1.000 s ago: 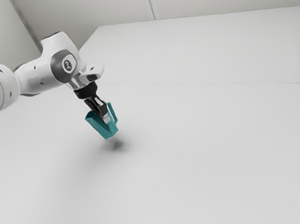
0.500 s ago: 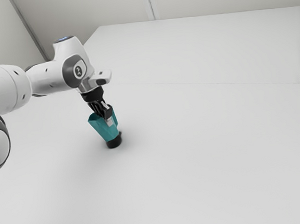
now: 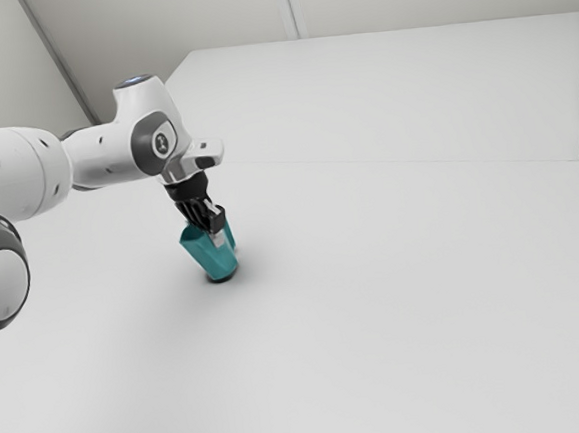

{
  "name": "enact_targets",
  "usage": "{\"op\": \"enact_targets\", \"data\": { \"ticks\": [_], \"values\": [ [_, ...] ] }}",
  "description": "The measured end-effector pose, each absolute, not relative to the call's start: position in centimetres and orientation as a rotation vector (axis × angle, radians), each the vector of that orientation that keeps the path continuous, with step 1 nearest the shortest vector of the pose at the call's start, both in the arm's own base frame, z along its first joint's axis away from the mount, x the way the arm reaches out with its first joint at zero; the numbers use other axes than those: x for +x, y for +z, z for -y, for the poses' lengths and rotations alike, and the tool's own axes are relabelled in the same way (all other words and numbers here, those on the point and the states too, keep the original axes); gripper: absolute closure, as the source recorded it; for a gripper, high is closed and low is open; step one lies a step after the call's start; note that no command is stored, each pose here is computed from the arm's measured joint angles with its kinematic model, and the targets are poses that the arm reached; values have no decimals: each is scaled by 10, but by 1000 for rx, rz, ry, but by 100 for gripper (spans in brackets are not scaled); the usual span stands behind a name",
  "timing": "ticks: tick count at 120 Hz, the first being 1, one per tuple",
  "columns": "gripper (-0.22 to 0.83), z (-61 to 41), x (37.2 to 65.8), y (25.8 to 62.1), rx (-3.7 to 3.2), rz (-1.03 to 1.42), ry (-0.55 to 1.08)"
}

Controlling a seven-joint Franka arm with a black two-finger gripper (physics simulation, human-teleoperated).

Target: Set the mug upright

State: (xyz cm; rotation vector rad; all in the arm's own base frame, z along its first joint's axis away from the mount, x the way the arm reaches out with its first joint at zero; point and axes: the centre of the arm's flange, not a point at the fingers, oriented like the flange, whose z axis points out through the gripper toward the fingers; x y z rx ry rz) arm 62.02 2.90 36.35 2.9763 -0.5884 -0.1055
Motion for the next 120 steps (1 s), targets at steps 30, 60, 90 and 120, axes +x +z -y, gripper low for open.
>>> {"op": "enact_targets", "data": {
  "ticks": [30, 60, 90, 120],
  "values": [
    [58, -29, 621, 366, 2981, 573, -85],
    [34, -30, 624, 408, 2988, 573, 27],
    [13, -29, 615, 473, 3001, 613, 171],
    [5, -32, 611, 545, 3073, 679, 253]
  ]
}}
